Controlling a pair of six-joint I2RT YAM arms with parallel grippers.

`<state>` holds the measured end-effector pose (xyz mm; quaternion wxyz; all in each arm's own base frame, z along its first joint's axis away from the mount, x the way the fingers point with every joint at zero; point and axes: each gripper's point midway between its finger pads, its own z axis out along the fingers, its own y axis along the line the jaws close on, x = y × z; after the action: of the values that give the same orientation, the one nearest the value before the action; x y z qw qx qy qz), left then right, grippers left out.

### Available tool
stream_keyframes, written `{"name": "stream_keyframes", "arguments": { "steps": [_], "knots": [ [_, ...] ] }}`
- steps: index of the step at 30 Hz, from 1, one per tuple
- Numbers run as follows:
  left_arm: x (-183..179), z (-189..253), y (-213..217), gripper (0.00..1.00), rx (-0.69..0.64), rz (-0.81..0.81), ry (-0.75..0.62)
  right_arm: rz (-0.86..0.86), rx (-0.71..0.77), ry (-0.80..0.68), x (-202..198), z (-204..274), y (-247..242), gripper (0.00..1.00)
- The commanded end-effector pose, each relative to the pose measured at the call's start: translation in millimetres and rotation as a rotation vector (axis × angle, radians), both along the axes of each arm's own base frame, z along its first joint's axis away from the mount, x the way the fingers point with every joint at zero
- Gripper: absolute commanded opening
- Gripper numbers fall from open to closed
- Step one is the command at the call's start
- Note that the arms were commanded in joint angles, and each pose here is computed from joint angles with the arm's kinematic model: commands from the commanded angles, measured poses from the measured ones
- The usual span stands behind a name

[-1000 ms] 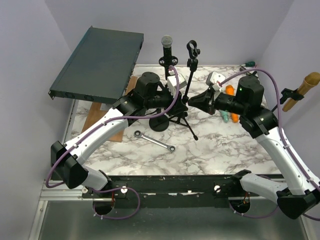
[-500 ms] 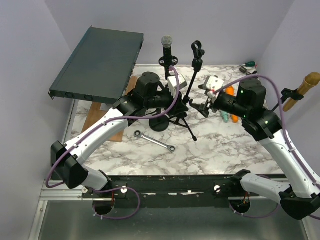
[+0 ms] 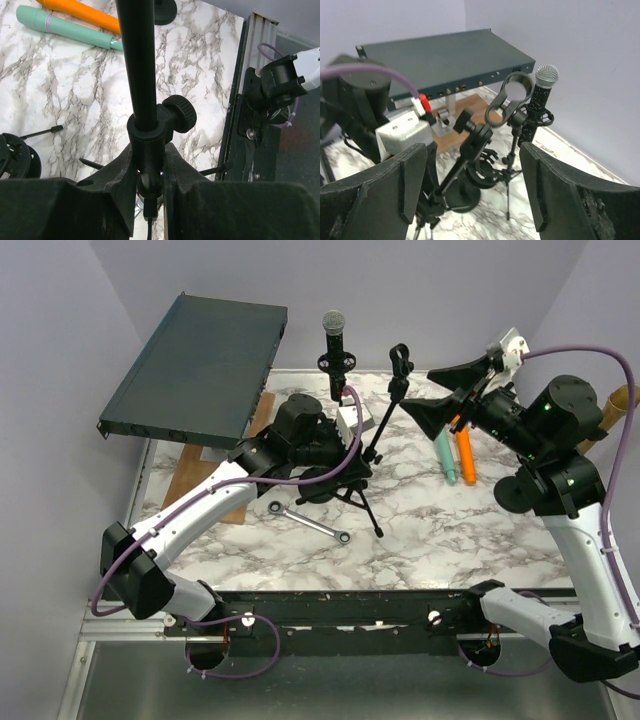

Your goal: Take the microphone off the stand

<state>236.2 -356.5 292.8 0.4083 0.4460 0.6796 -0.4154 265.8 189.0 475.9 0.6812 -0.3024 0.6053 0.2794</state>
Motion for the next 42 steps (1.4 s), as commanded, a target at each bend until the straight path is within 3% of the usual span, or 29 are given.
{"name": "stream_keyframes", "arguments": {
  "steps": [1,9,20,24,31,37,42],
  "knots": [
    [-11,26,4,0.0,-0.058,-0.035,-0.082,0.051,0.141,0.082,2,24,5,0.82],
    [-9,22,6,0.0,-0.033,-0.047,-0.127,0.124,0.208,0.2,21,10,17,0.75],
    [2,34,2,0.0,-0.025,-0.023,-0.16,0.228,0.199,0.324,22,-41,32,0.16],
    [6,39,1,0.0,-0.025,-0.015,-0.169,0.211,0.173,0.369,23,-74,31,0.04],
    [13,43,-4,0.0,-0.026,-0.008,-0.174,0.186,0.14,0.442,22,-128,28,0.01],
    [16,48,-9,0.0,-0.03,-0.009,-0.165,0.198,0.121,0.429,14,-135,28,0.01],
    [19,48,-12,0.0,-0.028,-0.007,-0.156,0.23,0.118,0.415,5,-133,29,0.23]
  ]
}}
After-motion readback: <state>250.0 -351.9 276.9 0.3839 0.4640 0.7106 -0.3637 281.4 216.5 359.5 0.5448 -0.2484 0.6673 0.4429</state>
